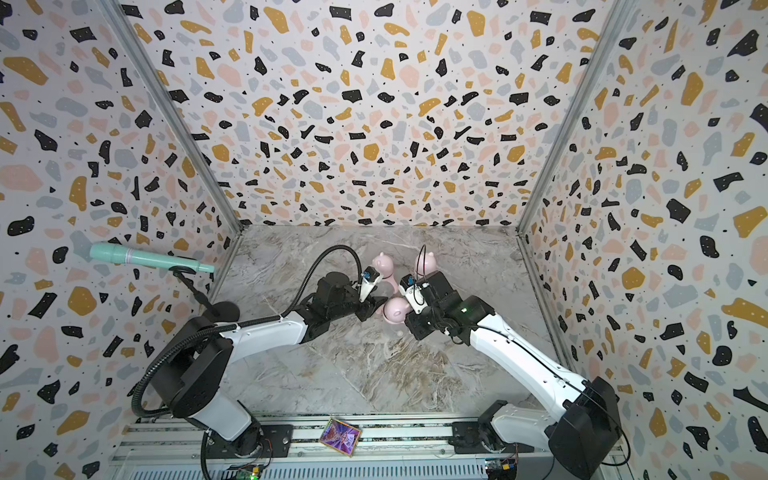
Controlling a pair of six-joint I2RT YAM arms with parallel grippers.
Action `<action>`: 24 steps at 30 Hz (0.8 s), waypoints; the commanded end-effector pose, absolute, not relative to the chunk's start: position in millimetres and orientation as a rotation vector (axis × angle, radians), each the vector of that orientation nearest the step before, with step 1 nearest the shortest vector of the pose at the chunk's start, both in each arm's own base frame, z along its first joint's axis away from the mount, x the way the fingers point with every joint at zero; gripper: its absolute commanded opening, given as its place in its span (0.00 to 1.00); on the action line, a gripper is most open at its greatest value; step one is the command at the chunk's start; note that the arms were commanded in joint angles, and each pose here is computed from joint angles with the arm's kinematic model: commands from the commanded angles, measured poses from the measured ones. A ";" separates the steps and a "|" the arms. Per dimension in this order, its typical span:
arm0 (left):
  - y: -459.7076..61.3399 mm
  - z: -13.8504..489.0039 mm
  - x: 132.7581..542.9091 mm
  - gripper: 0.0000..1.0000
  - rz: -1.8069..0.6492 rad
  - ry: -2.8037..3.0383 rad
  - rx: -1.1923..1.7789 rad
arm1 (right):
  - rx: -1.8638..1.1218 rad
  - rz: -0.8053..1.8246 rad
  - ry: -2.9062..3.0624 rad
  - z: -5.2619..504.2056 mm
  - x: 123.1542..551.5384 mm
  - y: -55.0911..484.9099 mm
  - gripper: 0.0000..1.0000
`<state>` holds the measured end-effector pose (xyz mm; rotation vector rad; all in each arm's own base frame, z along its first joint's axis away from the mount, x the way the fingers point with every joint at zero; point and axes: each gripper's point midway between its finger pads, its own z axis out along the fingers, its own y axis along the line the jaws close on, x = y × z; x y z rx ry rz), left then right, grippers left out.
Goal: Assemble the baby bottles
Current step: Close the lid on the baby bottle.
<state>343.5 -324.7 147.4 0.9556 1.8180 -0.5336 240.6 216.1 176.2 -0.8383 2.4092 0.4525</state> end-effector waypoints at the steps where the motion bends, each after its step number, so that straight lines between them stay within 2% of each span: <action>1: -334.8 163.8 348.6 0.49 -0.521 1.757 0.977 | -0.855 0.467 2.382 179.3 242.4 219.0 0.32; 24: -343.3 158.2 340.4 0.49 -0.531 1.759 1.026 | -0.877 0.498 2.295 200.6 257.8 234.6 0.28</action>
